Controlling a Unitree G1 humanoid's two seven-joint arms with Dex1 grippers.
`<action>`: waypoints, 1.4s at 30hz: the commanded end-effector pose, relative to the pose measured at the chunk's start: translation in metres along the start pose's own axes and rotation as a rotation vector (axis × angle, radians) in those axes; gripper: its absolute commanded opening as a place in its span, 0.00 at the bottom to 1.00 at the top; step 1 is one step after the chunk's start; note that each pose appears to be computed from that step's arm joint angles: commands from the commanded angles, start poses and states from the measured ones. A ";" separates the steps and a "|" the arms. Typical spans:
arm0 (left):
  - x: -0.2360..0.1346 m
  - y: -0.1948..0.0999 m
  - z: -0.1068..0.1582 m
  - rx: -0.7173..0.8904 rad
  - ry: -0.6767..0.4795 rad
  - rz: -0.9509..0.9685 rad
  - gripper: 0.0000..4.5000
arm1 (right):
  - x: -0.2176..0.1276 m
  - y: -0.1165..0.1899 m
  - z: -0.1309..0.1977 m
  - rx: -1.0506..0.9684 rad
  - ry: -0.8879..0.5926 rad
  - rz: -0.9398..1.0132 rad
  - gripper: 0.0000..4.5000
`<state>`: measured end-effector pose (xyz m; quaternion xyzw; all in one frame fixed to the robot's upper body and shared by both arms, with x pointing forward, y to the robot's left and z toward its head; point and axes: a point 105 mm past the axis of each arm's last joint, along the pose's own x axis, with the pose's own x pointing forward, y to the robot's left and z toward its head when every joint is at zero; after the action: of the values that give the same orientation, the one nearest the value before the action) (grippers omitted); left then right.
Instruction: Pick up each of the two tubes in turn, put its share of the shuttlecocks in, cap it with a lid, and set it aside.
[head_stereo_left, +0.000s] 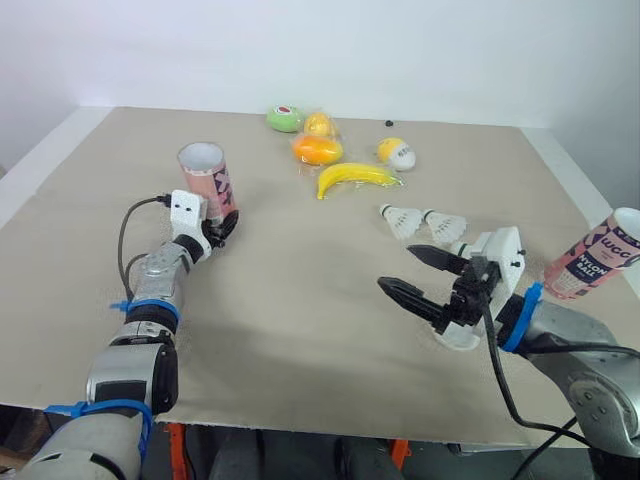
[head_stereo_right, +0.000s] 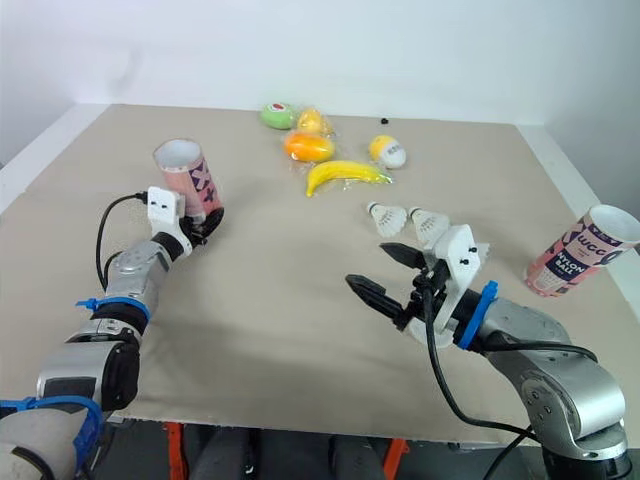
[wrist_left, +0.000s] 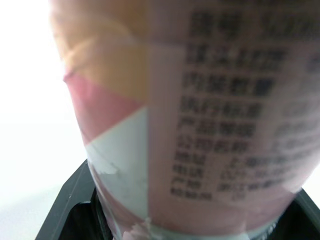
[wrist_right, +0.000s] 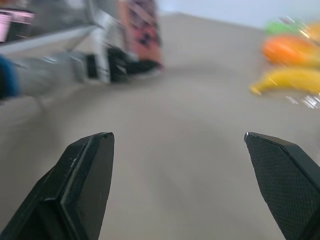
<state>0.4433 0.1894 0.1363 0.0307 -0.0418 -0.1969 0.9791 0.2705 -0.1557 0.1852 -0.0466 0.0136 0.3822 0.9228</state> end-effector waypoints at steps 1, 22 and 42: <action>-0.004 -0.027 0.034 0.174 -0.047 -0.330 0.58 | 0.003 -0.031 -0.007 -0.015 0.031 -0.155 1.00; -0.104 -0.054 0.030 0.609 0.428 -1.172 0.58 | 0.091 -0.080 -0.026 0.011 0.119 -0.307 1.00; -0.123 -0.048 0.022 0.599 0.529 -1.194 0.58 | 0.121 -0.086 -0.015 -0.054 0.092 -0.326 0.15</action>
<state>0.3134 0.1898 0.1445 0.3593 0.1672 -0.6617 0.6365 0.4181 -0.1379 0.1488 -0.0822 0.0738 0.2156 0.9702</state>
